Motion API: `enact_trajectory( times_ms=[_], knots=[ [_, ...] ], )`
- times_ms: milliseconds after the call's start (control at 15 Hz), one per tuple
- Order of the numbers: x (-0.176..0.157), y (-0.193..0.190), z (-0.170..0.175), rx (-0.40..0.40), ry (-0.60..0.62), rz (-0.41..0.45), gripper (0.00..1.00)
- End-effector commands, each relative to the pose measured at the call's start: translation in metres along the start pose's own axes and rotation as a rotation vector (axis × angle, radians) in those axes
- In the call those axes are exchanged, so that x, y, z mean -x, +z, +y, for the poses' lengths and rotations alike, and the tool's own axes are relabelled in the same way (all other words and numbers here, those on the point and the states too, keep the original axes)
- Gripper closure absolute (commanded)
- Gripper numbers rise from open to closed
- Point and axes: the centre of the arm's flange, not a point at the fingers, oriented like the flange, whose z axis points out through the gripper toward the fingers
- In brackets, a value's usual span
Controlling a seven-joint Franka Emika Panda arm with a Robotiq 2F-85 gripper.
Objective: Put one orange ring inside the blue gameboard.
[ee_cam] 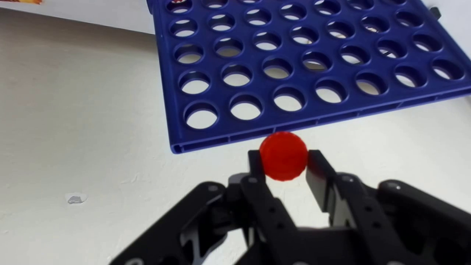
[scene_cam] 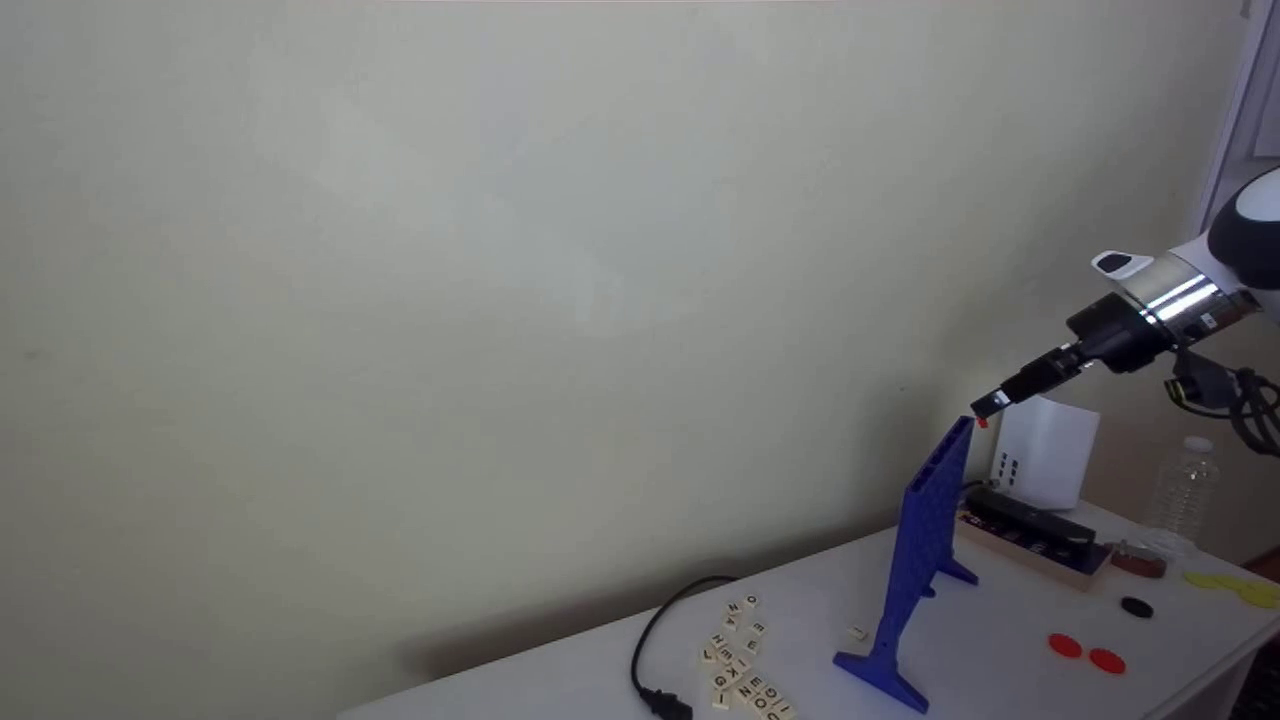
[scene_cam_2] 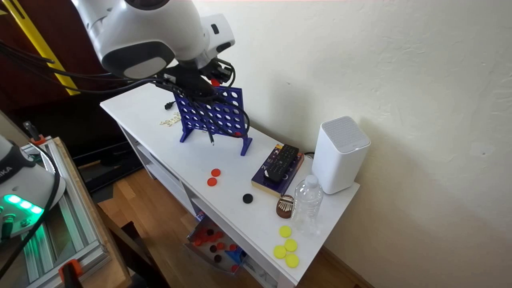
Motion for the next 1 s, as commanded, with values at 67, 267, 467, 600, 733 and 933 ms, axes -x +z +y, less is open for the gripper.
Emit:
enact_trajectory(
  times_ms=[67,267,467,600,733,933],
  knots=[
    [0.0011,0.0033,0.0009,0.001,0.005,0.015,0.9],
    [0.0022,0.0044,0.0029,0.004,0.008,0.021,0.9],
    [0.0024,0.0059,0.0056,0.005,0.011,0.032,0.9],
    [0.0018,0.0072,0.0066,0.003,0.013,0.037,0.9],
    [0.0007,0.0082,0.0071,0.004,0.013,0.044,0.9],
    [-0.001,0.0115,0.0085,-0.003,0.014,0.049,0.9]
  ],
)
